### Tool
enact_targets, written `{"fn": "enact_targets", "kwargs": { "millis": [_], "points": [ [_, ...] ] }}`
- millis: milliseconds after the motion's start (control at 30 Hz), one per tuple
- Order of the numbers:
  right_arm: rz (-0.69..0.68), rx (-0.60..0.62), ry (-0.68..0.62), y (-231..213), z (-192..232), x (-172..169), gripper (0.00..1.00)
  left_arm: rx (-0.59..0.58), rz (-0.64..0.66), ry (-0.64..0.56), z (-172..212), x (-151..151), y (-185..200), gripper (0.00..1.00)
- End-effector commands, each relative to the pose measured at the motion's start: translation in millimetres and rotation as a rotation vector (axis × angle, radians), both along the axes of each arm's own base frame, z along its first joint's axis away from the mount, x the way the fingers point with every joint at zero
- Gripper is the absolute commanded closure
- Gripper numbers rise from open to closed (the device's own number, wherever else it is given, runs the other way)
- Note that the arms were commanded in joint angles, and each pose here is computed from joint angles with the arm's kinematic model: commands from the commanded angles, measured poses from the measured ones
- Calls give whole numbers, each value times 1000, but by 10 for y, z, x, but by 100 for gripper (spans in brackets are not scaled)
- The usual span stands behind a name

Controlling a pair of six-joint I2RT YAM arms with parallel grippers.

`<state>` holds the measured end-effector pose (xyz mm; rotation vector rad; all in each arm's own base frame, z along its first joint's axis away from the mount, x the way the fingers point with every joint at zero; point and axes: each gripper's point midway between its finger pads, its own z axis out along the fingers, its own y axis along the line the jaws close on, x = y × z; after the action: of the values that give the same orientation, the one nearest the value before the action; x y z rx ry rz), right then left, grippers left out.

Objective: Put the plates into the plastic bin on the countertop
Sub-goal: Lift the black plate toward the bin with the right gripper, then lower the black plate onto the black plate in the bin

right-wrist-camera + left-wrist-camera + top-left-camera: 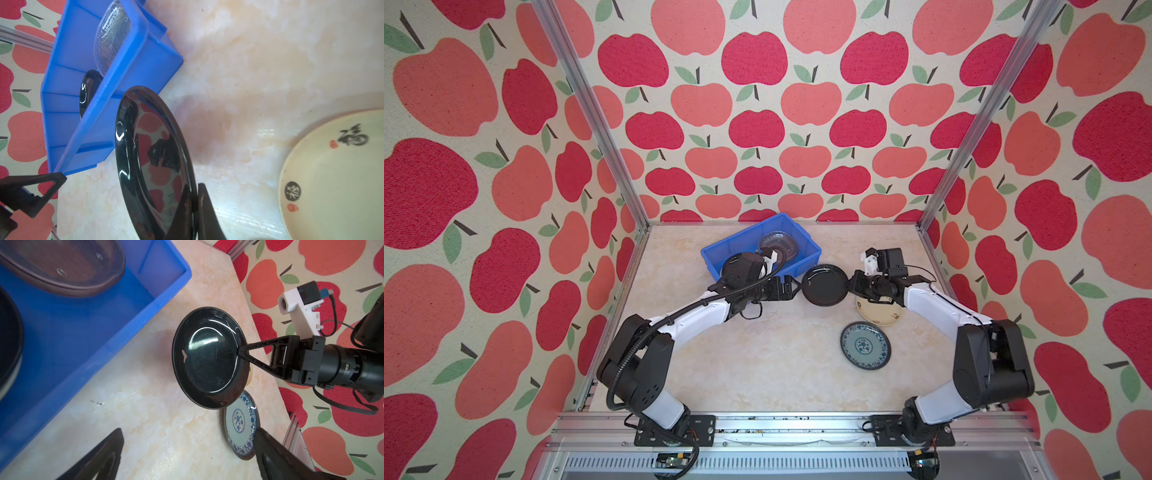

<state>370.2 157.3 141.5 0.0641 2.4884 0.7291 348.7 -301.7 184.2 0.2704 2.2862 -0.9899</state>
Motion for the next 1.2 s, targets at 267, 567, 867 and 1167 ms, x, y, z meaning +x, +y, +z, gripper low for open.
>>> {"fn": "enact_targets", "kwargs": {
  "millis": [267, 567, 867, 1167],
  "points": [
    [178, -134, -255, 566, 1343, 202, 100, -18, 229, -23, 1361, 407, 971, 1],
    [365, -75, -308, 1598, 1497, 666, 100, 52, 336, -19, 1252, 474, 1503, 1],
    [471, 8, -248, 2394, 1125, 893, 100, 109, 375, 41, 659, 505, 1645, 1],
    [493, 70, -133, 2729, 574, 952, 100, 94, 404, 98, 401, 472, 1750, 1]
  ]
}}
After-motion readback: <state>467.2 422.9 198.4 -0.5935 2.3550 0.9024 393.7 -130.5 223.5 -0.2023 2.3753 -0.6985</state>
